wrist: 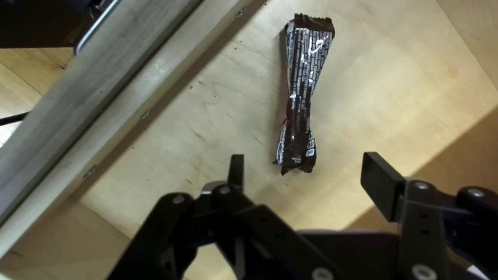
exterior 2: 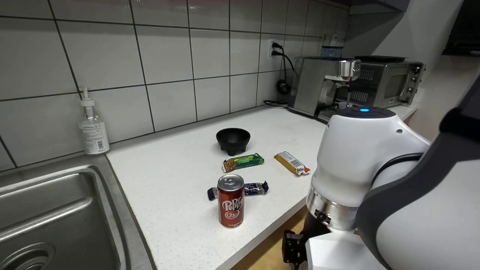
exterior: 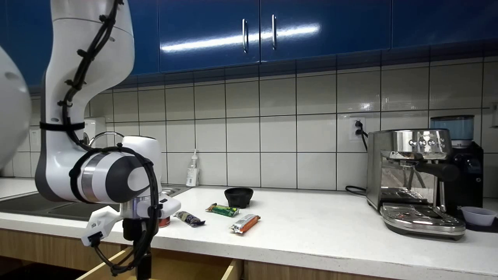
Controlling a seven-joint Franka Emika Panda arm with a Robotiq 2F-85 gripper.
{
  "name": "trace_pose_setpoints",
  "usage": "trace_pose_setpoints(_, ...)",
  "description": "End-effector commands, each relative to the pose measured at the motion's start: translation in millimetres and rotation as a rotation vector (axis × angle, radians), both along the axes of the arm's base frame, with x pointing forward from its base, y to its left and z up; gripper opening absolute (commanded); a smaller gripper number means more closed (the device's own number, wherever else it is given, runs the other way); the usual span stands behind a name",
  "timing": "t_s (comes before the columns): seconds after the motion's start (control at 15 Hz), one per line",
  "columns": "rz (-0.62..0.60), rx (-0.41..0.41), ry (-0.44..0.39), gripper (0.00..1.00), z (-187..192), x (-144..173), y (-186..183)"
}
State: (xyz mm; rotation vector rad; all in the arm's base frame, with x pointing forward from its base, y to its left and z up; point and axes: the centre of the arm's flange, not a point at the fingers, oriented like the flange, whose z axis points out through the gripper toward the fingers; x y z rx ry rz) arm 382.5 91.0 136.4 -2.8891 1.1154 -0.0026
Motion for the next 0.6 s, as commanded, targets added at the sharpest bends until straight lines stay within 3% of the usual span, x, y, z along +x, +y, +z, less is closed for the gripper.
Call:
trace_pose_setpoints(0.0, 0.027, -0.006, -0.041, 1.00, 27, -3, -11)
trace_pose_setpoints(0.53, 0.158, -0.012, -0.005, 1.00, 66, 2, -22)
